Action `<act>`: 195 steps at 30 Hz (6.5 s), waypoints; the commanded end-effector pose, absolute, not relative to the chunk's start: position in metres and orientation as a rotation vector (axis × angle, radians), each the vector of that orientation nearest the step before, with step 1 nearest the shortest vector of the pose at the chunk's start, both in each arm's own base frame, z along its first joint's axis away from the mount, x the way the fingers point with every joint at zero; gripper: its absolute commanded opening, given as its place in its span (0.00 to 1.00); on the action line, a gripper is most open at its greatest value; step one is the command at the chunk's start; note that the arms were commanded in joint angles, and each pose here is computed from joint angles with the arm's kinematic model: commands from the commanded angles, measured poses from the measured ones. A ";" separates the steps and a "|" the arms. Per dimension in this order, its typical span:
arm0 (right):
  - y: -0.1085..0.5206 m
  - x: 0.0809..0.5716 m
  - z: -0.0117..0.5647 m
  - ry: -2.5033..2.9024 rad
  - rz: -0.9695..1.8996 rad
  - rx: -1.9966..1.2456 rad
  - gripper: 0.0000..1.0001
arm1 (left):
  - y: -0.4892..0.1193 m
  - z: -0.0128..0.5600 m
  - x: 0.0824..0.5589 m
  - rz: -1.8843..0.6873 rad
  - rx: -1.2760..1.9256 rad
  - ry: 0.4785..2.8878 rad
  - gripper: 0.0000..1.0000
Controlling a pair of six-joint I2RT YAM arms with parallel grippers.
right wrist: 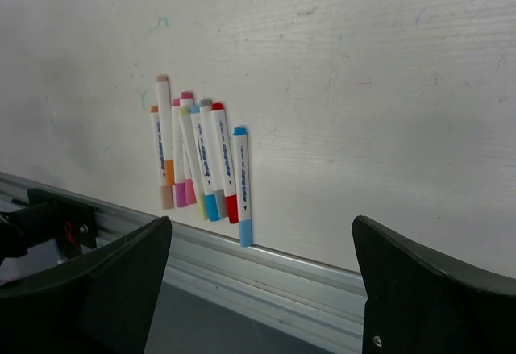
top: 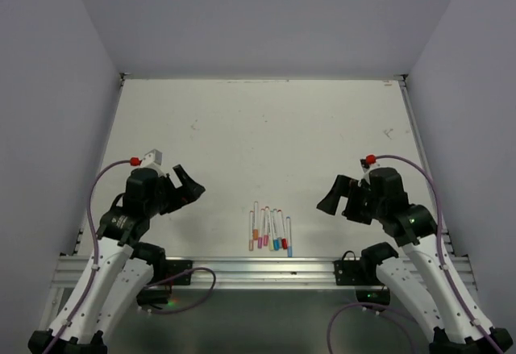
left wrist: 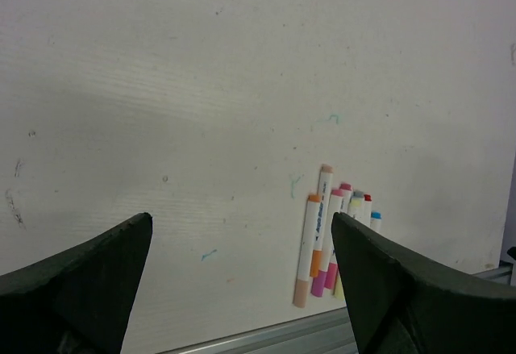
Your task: Open the pen caps
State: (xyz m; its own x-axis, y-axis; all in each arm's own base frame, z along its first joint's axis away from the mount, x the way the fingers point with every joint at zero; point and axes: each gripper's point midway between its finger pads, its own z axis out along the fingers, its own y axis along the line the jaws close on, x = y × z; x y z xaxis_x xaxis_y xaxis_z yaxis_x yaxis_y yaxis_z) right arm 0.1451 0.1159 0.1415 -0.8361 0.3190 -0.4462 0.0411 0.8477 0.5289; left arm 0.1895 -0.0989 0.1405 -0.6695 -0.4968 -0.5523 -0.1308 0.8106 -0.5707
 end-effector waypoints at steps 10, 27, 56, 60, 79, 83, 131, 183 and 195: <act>0.134 0.202 0.149 2.503 0.583 0.201 0.99 | -0.171 0.180 0.248 -0.617 -0.218 2.259 0.96; 0.178 0.164 0.099 2.571 0.515 0.104 0.68 | -0.204 0.131 0.192 -0.632 -0.156 2.341 0.95; 0.226 0.151 0.033 2.637 0.232 -0.061 0.50 | -0.216 0.127 0.173 -0.717 -0.062 2.364 0.94; 0.231 0.146 0.025 2.643 0.208 -0.088 0.49 | -0.214 0.128 0.172 -0.719 -0.063 2.360 0.95; 0.221 0.161 0.075 2.453 0.274 -0.020 0.00 | -0.260 0.156 0.152 -1.100 0.190 2.201 0.87; 0.247 0.174 0.139 2.282 0.538 -0.025 0.00 | -0.285 0.191 0.134 -1.374 0.345 1.992 0.76; 0.274 0.182 0.250 1.792 1.130 0.146 0.00 | -0.320 0.206 0.117 -1.680 0.385 1.804 0.42; 0.269 0.192 0.267 1.581 1.211 0.174 0.00 | -0.311 0.206 0.114 -1.636 0.440 1.745 0.00; 0.237 0.248 0.277 1.548 1.201 0.245 0.00 | -0.299 0.209 0.118 -1.573 0.418 1.708 0.00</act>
State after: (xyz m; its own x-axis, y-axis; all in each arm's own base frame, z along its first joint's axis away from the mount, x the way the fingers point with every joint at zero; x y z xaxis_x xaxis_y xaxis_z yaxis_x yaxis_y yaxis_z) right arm 0.2376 0.2395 0.2600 -0.4203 0.6676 -0.6146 -0.4036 0.4691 0.7856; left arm 0.1235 -0.3001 0.2100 -0.6688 -0.2765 -0.6901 0.6634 0.1972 -0.7219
